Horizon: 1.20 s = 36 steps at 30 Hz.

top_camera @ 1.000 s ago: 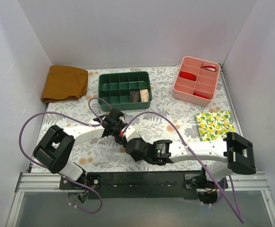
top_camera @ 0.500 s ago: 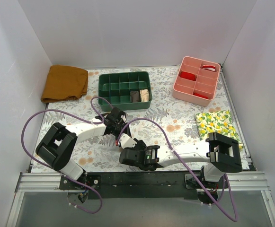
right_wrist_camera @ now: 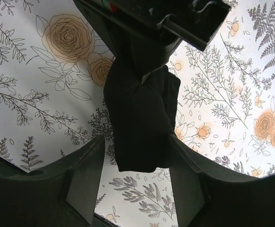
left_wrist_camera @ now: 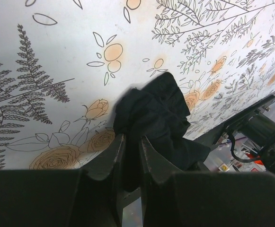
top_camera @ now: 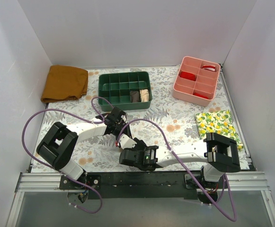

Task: Roll the underwear
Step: Roll the underwear to the center of the board.

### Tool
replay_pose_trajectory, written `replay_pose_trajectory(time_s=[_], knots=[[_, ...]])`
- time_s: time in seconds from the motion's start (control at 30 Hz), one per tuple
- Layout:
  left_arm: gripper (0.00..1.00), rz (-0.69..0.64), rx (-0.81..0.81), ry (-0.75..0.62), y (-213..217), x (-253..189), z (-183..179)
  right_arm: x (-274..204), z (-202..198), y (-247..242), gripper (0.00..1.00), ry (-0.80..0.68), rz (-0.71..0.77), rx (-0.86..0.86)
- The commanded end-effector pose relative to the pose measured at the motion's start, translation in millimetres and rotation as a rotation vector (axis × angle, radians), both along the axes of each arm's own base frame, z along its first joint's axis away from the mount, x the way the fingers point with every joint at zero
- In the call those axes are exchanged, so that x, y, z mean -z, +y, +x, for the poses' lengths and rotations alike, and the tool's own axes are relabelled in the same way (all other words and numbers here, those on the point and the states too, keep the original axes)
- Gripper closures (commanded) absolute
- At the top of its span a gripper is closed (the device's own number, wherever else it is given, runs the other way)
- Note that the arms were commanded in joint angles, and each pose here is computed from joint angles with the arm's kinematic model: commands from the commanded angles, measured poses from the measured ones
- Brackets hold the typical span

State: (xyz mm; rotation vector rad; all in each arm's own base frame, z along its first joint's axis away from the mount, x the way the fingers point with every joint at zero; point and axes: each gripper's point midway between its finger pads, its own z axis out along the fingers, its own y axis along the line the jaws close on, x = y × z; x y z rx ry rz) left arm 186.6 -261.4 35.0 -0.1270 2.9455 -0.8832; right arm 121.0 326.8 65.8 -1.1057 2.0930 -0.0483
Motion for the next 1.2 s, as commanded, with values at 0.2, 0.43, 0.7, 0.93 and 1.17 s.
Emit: replay_pose_trajectory(time_s=[0.2,0.43,0.7,0.93,1.17], knots=[[1.00,0.088,0.034,0.057,16,19,-17,24,7,-13,0.37,-0.030,-0.083,0.037],[1.00,0.087,0.028,0.063,16,19,-18,42,1,-20,0.43,0.037,-0.069,0.054],[1.00,0.087,0.014,0.046,15,17,-13,72,-16,-29,0.78,0.222,0.009,0.102],[0.60,0.091,-0.051,-0.015,14,7,2,81,-31,-36,0.89,0.388,0.108,0.174],[0.38,0.088,-0.125,-0.059,15,0,17,88,-37,-50,0.94,0.510,0.183,0.206]])
